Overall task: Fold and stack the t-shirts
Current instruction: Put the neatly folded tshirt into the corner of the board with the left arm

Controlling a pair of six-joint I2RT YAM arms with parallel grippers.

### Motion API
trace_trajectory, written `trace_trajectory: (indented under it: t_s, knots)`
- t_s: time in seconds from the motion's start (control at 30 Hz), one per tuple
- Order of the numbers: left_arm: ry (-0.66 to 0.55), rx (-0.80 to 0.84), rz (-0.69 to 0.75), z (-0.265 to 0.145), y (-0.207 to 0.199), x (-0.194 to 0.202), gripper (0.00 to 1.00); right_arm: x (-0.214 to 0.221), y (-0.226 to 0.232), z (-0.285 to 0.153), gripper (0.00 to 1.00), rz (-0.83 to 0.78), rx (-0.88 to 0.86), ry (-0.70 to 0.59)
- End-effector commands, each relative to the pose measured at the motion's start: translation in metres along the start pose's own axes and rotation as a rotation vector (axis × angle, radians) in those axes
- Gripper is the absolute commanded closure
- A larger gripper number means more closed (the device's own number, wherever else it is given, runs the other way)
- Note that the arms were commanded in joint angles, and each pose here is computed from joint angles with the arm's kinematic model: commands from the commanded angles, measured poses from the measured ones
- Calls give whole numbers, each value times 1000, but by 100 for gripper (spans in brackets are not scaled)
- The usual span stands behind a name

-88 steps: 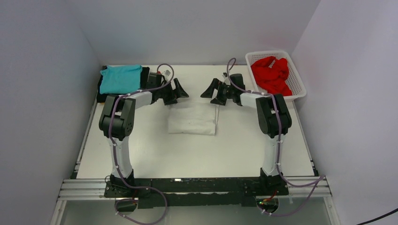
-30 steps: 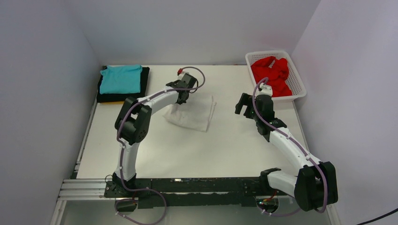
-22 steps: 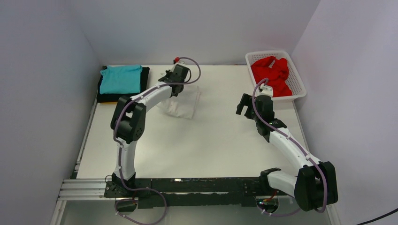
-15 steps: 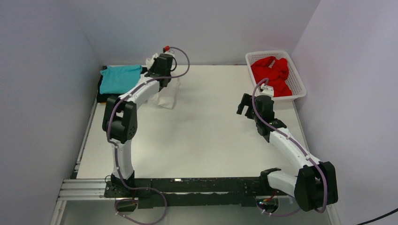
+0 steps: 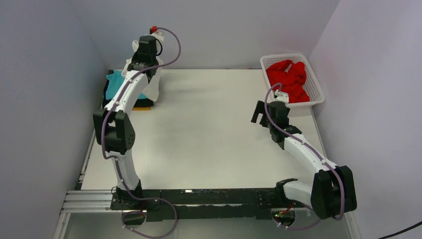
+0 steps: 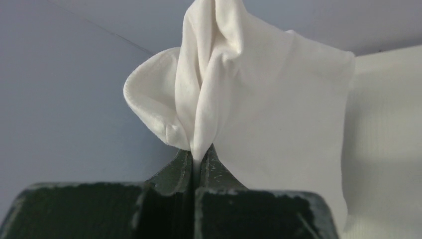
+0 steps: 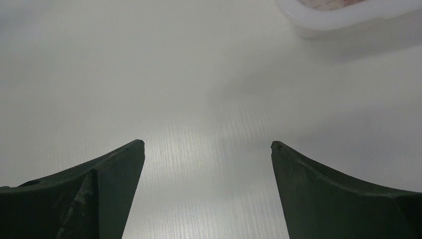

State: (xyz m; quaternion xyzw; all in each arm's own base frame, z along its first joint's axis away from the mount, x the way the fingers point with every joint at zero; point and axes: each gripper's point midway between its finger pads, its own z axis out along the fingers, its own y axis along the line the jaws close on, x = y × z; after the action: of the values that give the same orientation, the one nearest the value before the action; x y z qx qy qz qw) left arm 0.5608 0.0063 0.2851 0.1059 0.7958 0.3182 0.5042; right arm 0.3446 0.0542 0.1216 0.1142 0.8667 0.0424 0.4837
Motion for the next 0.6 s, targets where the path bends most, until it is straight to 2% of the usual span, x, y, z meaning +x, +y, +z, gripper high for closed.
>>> trace_trajectory:
  t_s: [0.0, 0.2, 0.4, 0.57]
  knots:
    - [-163, -18, -112, -46, 62, -60, 100, -23, 3, -1, 0, 0, 4, -60]
    - [-157, 18, -156, -44, 67, -53, 100, -23, 3, -3, 0, 3, 2, -59]
    - [-63, 93, -184, -6, 47, -16, 100, -22, 3, -2, 0, 5, 2, -56]
    - [-38, 96, -210, 16, 51, -4, 100, -21, 2, 0, 0, -1, 16, -41]
